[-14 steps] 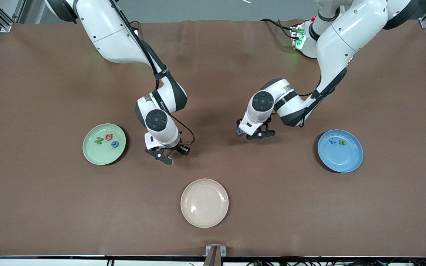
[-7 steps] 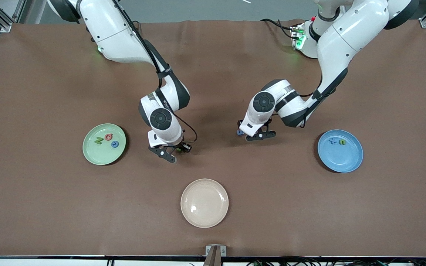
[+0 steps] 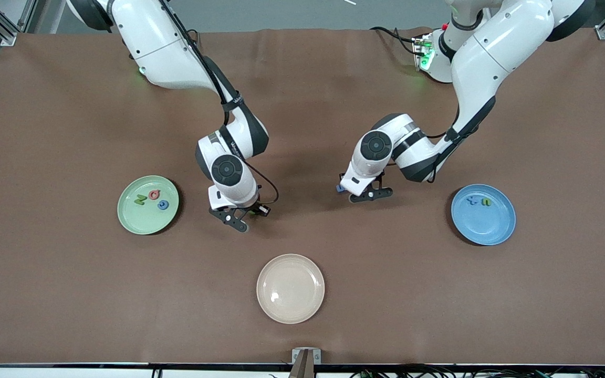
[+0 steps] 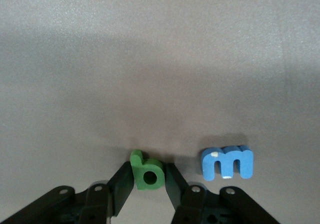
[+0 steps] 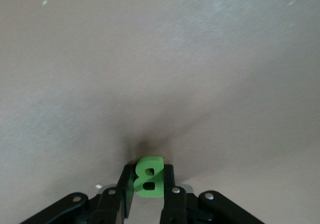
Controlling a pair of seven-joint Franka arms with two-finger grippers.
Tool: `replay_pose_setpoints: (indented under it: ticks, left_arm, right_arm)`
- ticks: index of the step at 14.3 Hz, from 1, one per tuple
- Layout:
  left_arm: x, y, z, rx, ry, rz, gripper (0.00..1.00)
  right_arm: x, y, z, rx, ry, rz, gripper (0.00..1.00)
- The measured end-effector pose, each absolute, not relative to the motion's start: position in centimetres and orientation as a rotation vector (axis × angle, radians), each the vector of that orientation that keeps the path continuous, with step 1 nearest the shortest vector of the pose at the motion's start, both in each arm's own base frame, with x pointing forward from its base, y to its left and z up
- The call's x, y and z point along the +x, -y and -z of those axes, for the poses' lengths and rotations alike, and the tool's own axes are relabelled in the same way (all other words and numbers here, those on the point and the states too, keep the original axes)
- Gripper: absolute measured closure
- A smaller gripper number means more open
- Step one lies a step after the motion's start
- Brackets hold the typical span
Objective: Sort upper and lower case letters into plates
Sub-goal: 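Grasp the green b with the left gripper while the right gripper grasps B, then release the B on the green plate while the left gripper carries b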
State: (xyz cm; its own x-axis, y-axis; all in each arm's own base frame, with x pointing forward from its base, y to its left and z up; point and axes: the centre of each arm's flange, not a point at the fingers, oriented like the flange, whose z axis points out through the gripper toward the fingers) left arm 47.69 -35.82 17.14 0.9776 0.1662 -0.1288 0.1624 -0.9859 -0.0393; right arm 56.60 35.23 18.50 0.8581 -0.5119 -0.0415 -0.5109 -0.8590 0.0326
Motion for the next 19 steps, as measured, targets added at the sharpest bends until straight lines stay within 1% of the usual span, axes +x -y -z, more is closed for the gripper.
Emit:
replay_pose_setpoints:
  ticks: [3,5,7,10,14,16,19]
  left_arm:
    - [47.7,36.0,-17.5,-3.094,0.237,-0.185,0.71]
    - [47.6,36.1,-17.5,-3.091,0.215,-0.169,0.72]
    - [47.9,36.0,-17.7,-3.093,0.206,-0.15,0.72]
    - [48.8,35.5,-19.4,-3.083,0.196,-0.093,0.72]
    - [49.7,33.9,-25.0,-2.992,0.058,-0.008,0.72]
    - [50.7,32.0,-28.4,-2.986,0.016,0.009,0.72]
    - [52.4,26.5,-32.2,-2.994,-0.052,-0.055,0.72]
  right_arm:
    - [58.7,-30.4,-22.2,3.017,0.725,0.12,0.73]
    - [59.8,-24.7,-24.9,3.055,0.614,0.133,0.73]
    - [60.0,-18.5,-26.1,3.085,0.509,0.155,0.73]
    - [59.6,-10.8,-25.9,3.111,0.387,0.2,0.73]
    - [59.8,-3.9,-24.9,3.142,0.273,0.189,0.73]
    - [59.8,-1.4,-24.6,3.15,0.243,0.178,0.73]
    - [59.3,-0.2,-22.4,3.151,0.201,0.192,0.73]
